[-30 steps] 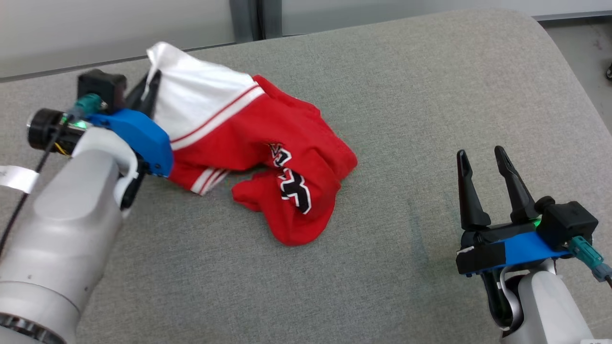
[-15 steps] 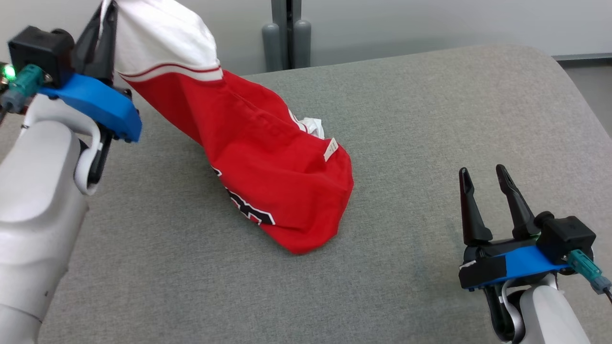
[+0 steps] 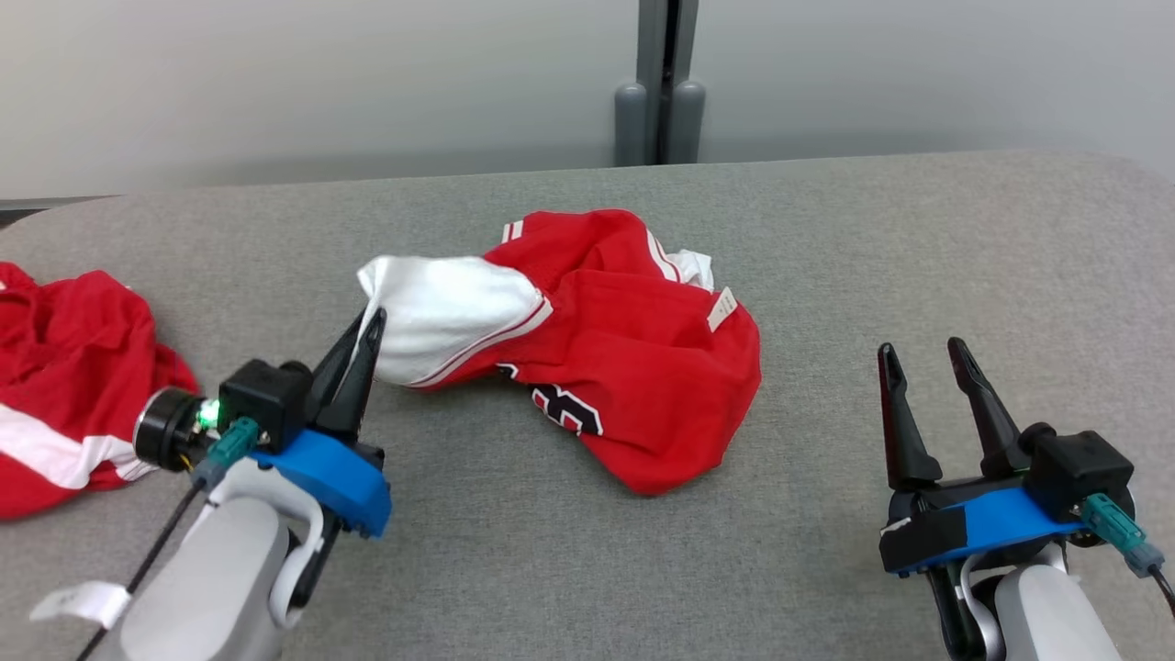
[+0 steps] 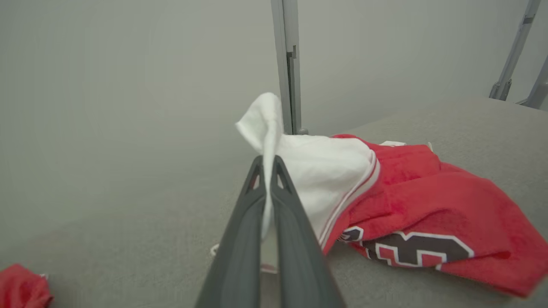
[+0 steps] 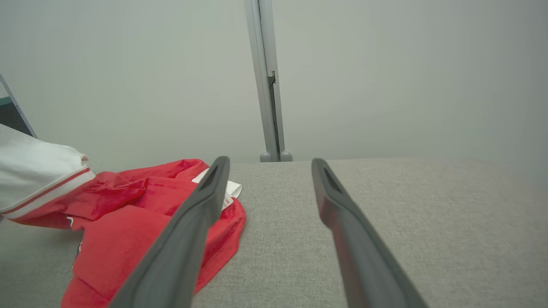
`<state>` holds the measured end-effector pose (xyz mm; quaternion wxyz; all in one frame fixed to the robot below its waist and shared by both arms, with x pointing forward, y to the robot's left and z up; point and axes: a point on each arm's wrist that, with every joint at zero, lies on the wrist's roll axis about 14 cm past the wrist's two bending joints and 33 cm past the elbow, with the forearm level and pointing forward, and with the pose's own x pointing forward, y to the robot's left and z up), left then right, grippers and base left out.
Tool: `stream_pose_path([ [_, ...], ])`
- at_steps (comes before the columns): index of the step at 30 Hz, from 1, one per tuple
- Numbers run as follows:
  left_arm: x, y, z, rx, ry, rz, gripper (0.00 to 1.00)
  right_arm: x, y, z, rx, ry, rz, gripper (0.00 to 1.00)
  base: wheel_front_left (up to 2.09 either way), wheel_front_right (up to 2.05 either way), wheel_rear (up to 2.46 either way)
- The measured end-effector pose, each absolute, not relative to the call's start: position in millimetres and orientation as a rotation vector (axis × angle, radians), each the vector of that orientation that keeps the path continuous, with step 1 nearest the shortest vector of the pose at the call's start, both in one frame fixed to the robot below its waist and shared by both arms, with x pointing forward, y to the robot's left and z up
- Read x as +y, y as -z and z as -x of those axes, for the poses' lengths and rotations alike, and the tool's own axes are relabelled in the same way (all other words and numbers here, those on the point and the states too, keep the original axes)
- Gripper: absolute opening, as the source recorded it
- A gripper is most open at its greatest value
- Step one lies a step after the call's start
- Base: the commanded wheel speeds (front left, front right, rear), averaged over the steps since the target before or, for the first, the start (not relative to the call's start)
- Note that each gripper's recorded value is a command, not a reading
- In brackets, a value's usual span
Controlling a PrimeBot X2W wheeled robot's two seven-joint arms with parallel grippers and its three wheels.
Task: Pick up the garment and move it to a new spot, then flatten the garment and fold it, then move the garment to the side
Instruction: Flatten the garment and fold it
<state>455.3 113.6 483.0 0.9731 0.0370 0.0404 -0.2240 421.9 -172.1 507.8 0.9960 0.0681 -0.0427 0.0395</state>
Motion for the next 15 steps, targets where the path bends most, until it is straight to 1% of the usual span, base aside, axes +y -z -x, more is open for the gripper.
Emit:
stream_pose_path([
  [6,131,-463,-414,0.123,0.371,0.000,0.00,-156,-505,-424,-0.076,-0.121,-0.143,1.00,0.00,0.00,0.00],
  [12,145,-443,-374,0.169,0.314,0.007,0.00,-142,-504,-429,-0.073,-0.158,-0.149,1.00,0.00,0.00,0.00],
  [15,158,-437,-360,0.182,0.251,0.029,0.00,-138,-504,-430,-0.071,-0.168,-0.151,1.00,0.00,0.00,0.00],
])
